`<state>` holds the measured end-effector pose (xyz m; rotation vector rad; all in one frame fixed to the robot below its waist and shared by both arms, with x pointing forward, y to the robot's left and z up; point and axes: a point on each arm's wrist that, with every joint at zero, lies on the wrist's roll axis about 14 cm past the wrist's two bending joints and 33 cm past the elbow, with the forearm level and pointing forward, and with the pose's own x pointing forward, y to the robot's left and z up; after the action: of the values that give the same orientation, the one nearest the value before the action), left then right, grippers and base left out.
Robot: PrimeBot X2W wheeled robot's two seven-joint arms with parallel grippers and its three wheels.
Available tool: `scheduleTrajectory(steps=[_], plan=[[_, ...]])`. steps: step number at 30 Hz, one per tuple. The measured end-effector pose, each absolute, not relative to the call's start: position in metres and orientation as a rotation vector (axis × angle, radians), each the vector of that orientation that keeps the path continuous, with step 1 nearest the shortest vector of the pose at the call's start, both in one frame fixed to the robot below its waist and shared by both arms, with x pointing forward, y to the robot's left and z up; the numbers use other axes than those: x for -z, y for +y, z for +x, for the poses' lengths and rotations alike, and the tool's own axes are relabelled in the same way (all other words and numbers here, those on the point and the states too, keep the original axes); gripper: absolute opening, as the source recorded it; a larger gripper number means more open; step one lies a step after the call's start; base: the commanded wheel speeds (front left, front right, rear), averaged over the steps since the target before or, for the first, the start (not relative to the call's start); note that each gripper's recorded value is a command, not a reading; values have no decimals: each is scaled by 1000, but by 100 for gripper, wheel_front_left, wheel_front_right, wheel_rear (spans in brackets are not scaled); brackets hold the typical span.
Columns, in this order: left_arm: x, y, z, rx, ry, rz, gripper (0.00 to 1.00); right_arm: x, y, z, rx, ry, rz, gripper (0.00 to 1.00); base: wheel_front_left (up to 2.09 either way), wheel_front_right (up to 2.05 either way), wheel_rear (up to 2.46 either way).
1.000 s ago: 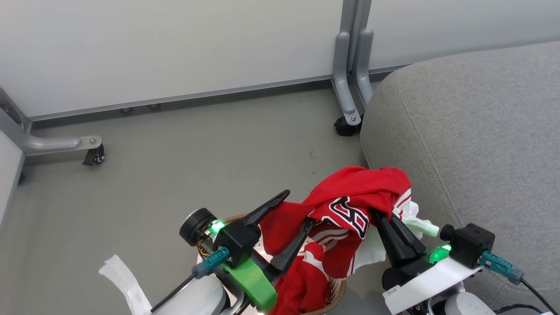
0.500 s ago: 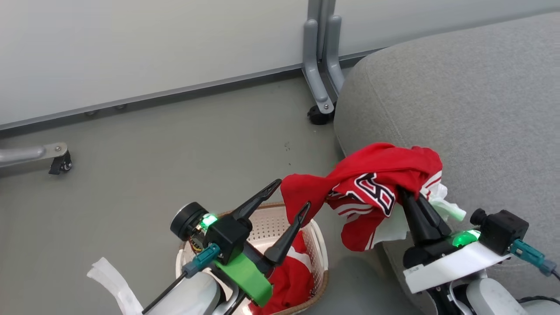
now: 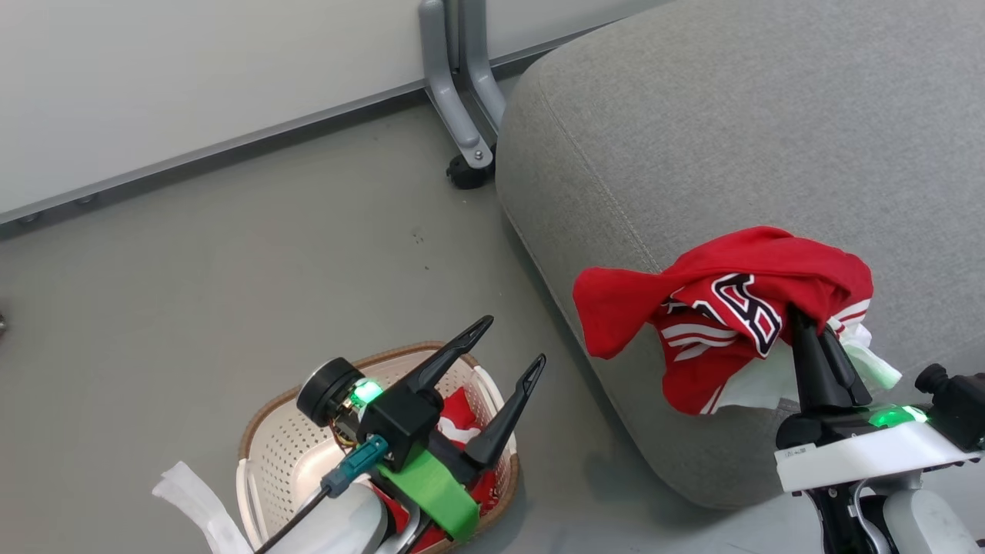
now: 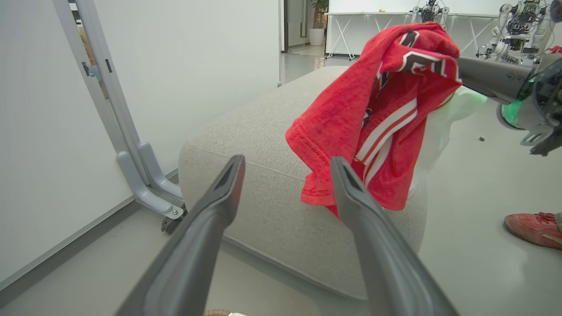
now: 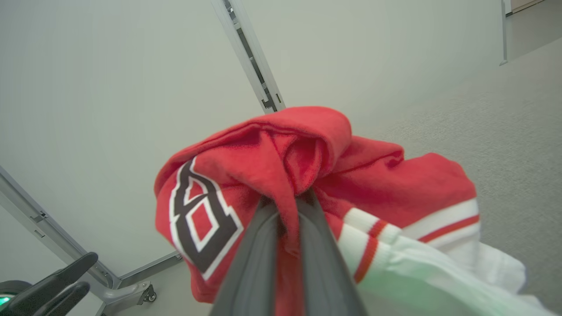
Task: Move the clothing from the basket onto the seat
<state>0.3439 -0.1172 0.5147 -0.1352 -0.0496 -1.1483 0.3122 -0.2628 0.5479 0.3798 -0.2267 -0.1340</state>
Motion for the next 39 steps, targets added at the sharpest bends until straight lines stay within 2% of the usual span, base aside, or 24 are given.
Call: scheduleTrajectory(steps=[6, 11, 22, 28, 32, 39], plan=[[-502, -131, 345, 1203, -23, -146, 100, -539, -287, 305, 227, -204, 363, 0, 0, 0, 0], [-493, -140, 352, 1243, -11, -155, 100, -547, -310, 321, 267, -219, 289, 0, 0, 0, 0], [-460, -144, 382, 1262, 45, -177, 100, -627, -390, 401, 335, -400, 37, 0, 0, 0, 0], [-439, -138, 407, 1233, 55, -181, 100, -640, -428, 449, 357, -354, -161, 0, 0, 0, 0], [-420, -134, 415, 1216, 80, -195, 100, -614, -444, 479, 392, -288, -166, 0, 0, 0, 0], [-386, -123, 421, 1185, 137, -201, 100, -504, -460, 499, 493, -62, -44, 0, 0, 0, 0]])
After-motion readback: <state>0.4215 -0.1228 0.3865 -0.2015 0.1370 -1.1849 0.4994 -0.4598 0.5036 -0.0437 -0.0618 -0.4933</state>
